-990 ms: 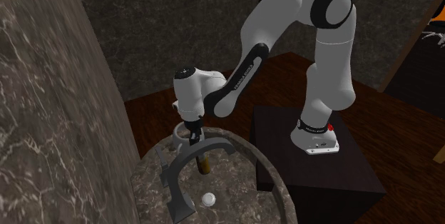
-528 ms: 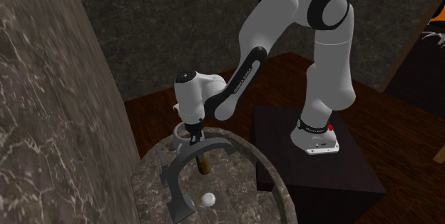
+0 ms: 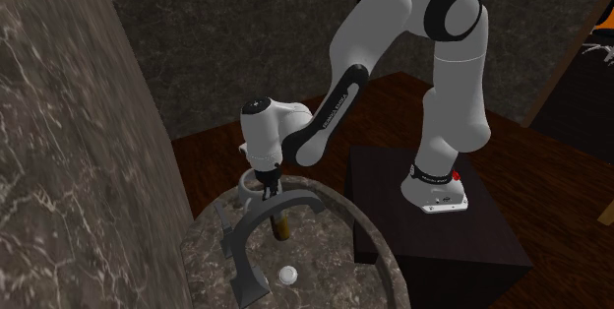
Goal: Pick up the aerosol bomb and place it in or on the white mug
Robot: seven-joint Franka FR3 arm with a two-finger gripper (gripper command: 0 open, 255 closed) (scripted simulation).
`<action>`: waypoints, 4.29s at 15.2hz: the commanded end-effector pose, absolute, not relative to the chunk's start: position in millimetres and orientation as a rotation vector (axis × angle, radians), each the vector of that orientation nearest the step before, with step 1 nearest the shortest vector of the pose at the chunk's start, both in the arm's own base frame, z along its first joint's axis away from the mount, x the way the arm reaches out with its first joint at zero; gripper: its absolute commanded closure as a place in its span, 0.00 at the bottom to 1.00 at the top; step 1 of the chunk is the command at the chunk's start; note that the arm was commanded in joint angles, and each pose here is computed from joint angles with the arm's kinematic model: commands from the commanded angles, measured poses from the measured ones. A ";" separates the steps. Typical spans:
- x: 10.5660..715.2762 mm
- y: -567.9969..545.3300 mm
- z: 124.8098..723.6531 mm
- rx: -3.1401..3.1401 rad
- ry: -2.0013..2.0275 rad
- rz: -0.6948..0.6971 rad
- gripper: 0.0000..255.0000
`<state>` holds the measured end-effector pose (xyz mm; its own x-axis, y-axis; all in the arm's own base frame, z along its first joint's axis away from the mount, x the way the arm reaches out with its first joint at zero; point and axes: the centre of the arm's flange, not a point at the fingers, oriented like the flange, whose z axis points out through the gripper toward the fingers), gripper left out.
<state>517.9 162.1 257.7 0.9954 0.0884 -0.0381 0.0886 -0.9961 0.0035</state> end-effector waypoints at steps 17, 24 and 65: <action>517.8 162.0 326.1 3.133 0.139 -0.060 1.00; 517.8 162.0 363.1 3.133 0.139 -0.060 1.00; 623.1 42.0 424.2 3.133 0.139 -0.060 1.00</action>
<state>622.9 42.7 429.8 0.9953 0.0886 -0.0398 0.0888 -0.9960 0.0036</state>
